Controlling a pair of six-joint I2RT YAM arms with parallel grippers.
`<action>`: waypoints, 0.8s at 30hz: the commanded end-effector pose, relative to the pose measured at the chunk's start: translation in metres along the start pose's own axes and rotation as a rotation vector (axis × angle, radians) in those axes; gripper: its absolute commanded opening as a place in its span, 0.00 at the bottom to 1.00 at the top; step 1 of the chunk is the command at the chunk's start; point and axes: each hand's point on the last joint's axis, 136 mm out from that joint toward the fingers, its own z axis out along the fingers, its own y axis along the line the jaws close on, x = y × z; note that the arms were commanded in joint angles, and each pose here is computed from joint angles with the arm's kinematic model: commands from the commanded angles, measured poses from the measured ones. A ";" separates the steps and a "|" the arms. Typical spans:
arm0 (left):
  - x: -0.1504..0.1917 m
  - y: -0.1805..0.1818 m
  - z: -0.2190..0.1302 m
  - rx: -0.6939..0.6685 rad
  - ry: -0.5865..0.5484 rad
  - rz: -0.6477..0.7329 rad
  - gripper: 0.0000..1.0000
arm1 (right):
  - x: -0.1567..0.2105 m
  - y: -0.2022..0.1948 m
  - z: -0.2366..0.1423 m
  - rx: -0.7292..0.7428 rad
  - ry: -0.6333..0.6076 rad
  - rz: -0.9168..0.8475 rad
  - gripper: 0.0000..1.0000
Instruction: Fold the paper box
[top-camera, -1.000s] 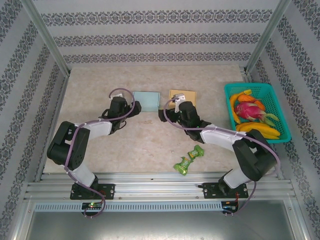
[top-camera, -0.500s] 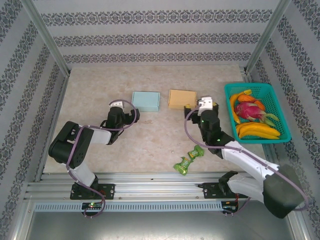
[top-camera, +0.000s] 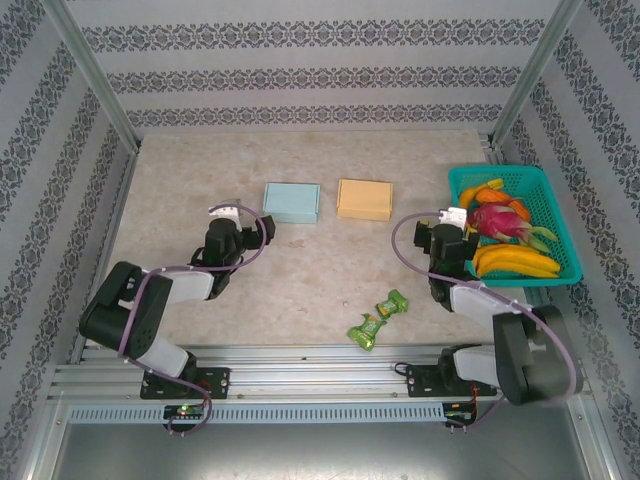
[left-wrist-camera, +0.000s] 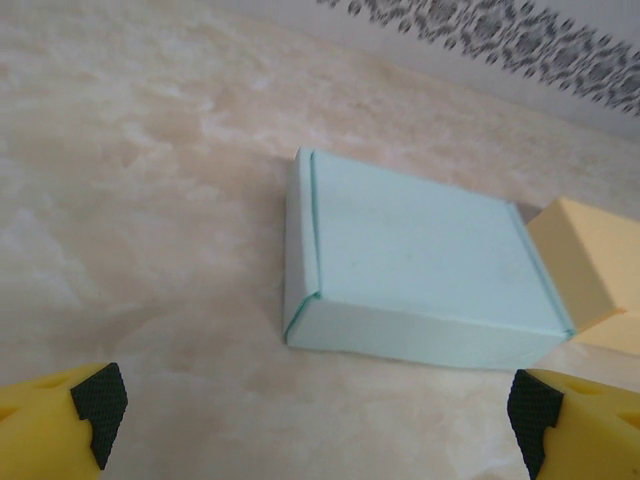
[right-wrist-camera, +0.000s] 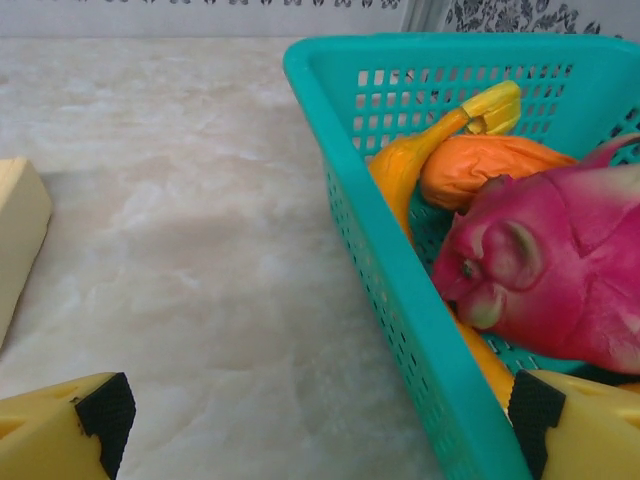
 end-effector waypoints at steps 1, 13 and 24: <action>-0.013 -0.001 -0.013 0.005 -0.048 -0.022 1.00 | -0.019 0.010 0.014 -0.031 -0.036 0.010 0.98; -0.036 0.002 -0.051 -0.001 -0.136 -0.073 1.00 | -0.006 0.021 0.009 -0.160 -0.180 -0.005 0.98; -0.043 0.027 -0.069 -0.129 -0.193 -0.174 1.00 | 0.004 0.026 0.026 -0.195 -0.102 -0.002 0.98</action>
